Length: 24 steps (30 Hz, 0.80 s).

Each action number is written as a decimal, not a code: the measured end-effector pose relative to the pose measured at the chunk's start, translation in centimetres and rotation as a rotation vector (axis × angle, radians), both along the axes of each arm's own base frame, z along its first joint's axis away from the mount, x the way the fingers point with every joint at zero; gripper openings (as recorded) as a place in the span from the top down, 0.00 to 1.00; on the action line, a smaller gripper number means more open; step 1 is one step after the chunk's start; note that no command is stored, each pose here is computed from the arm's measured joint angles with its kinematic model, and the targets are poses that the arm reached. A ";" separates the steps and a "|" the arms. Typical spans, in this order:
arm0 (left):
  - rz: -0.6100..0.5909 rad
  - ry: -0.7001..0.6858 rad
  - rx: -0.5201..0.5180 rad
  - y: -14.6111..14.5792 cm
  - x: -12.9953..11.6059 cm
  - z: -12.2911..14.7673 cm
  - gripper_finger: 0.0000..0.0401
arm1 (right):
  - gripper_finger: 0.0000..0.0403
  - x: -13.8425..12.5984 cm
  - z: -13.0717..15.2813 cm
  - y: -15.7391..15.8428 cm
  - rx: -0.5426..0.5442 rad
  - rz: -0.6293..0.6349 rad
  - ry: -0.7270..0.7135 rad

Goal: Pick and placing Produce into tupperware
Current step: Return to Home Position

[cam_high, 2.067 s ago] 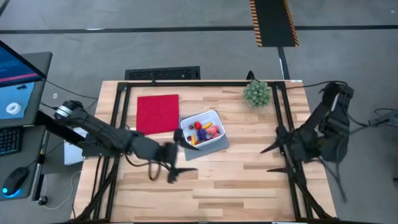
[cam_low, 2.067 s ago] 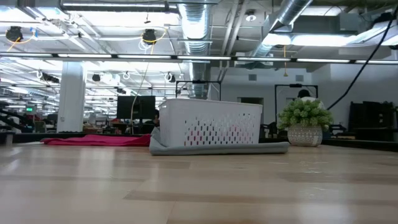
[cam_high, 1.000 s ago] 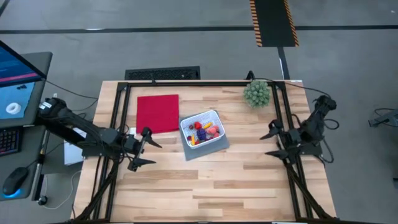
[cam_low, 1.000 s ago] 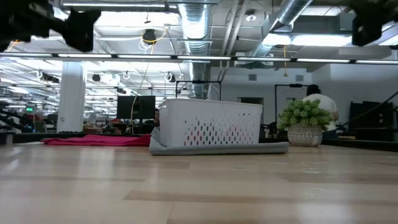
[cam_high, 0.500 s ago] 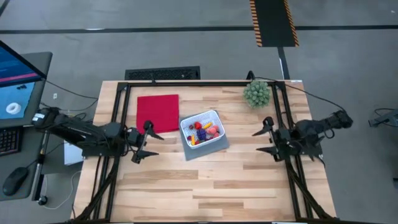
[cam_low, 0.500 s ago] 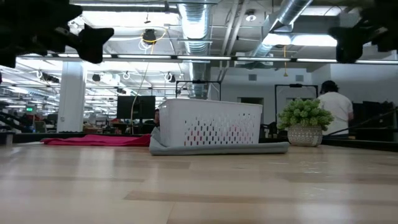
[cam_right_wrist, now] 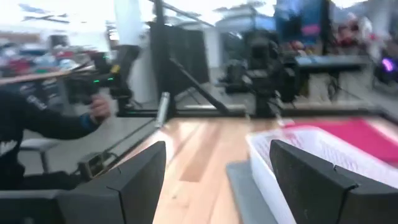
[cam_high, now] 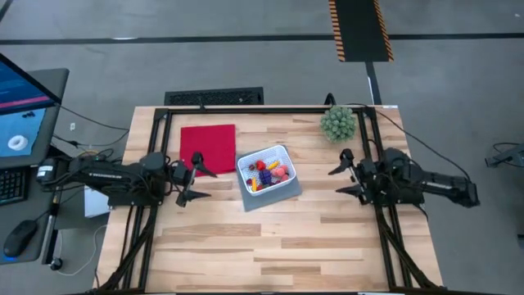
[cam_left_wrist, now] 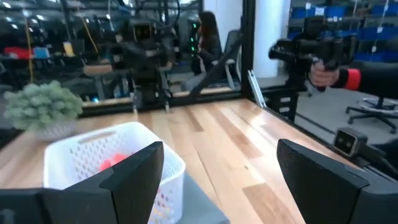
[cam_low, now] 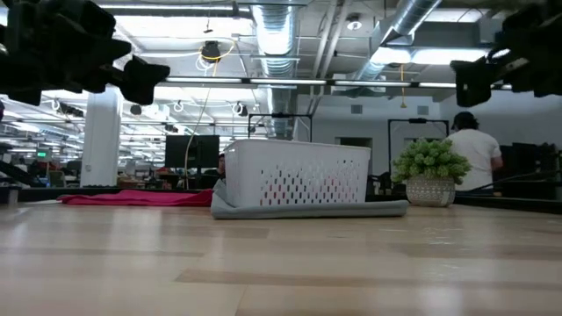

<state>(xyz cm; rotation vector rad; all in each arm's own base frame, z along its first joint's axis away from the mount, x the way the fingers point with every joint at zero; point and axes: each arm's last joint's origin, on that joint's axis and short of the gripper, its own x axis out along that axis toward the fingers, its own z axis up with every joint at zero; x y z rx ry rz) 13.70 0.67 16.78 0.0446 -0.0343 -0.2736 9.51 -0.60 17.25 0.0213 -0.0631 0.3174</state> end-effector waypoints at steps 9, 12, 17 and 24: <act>0.002 -0.005 0.025 1.3 -0.5 0.1 0.24 | 0.23 0.0 -0.3 -1.1 0.074 -0.103 0.052; -0.112 -0.081 0.046 1.1 -1.2 0.9 0.24 | 0.23 0.0 -0.3 -1.2 0.074 -0.117 0.051; -0.140 -0.171 0.016 0.9 -2.6 2.2 0.24 | 0.23 0.0 -0.3 -1.2 0.073 -0.120 0.051; 0.058 -0.151 -0.087 1.1 -4.0 2.0 0.24 | 0.23 0.0 -0.3 -1.2 0.072 -0.120 0.051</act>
